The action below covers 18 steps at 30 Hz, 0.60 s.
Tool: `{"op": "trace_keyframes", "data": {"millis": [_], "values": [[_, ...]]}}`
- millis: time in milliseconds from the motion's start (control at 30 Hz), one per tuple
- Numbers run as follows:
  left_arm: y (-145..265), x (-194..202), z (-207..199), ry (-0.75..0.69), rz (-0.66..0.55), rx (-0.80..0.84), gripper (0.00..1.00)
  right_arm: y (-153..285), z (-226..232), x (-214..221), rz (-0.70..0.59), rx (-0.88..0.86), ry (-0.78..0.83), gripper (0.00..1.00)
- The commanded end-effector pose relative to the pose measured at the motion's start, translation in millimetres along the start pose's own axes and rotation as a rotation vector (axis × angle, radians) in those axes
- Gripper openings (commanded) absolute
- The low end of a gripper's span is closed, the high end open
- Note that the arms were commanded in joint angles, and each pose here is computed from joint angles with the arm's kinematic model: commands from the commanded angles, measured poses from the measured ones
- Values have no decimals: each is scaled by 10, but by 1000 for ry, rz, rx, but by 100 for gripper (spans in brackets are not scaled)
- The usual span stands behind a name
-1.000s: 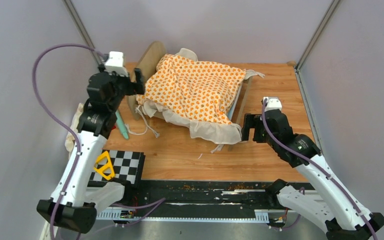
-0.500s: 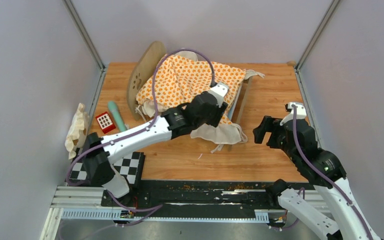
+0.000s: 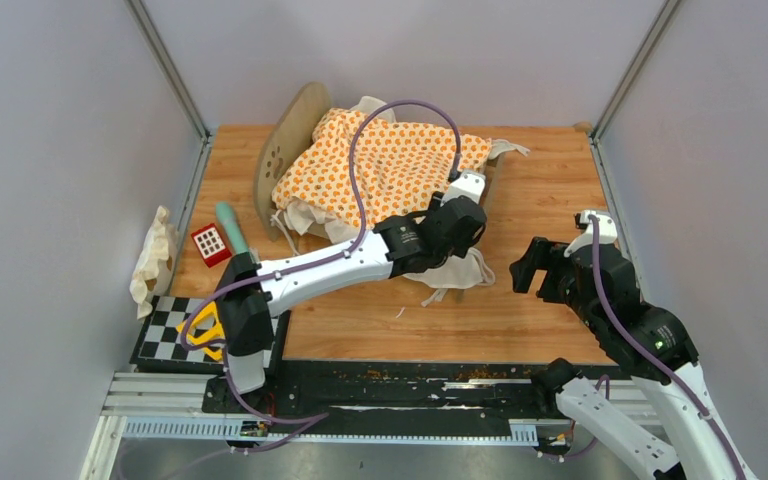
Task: Set up the pet bed
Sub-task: Adjust the bed frame at the center of the board.
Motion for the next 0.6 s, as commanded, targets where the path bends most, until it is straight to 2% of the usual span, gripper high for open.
{"op": "trace_keyframes", "data": {"millis": [0, 133, 300, 400, 567], "values": [[-83, -23, 78, 34, 13, -110, 58, 43, 28, -43, -19, -20, -22, 85], [-196, 60, 80, 33, 40, -129, 69, 32, 23, -10, -12, -25, -23, 85], [-365, 162, 69, 41, 74, -128, 73, 13, 16, 46, -5, -34, -37, 85], [-454, 229, 95, 51, 93, -130, 62, 26, 8, 52, -14, -41, -45, 85], [-468, 208, 124, 71, 81, -104, 18, 2, 8, 50, -19, -40, -37, 84]]}}
Point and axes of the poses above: each gripper's point midway between its finger pads, its own y axis back along the fingers, its own z axis along the line the jaws close on, x = y × z, the point moved 4 cm from there along y, back along the fingers, and after that the axes turned 9 degrees about -y, right-handed, at the moved point
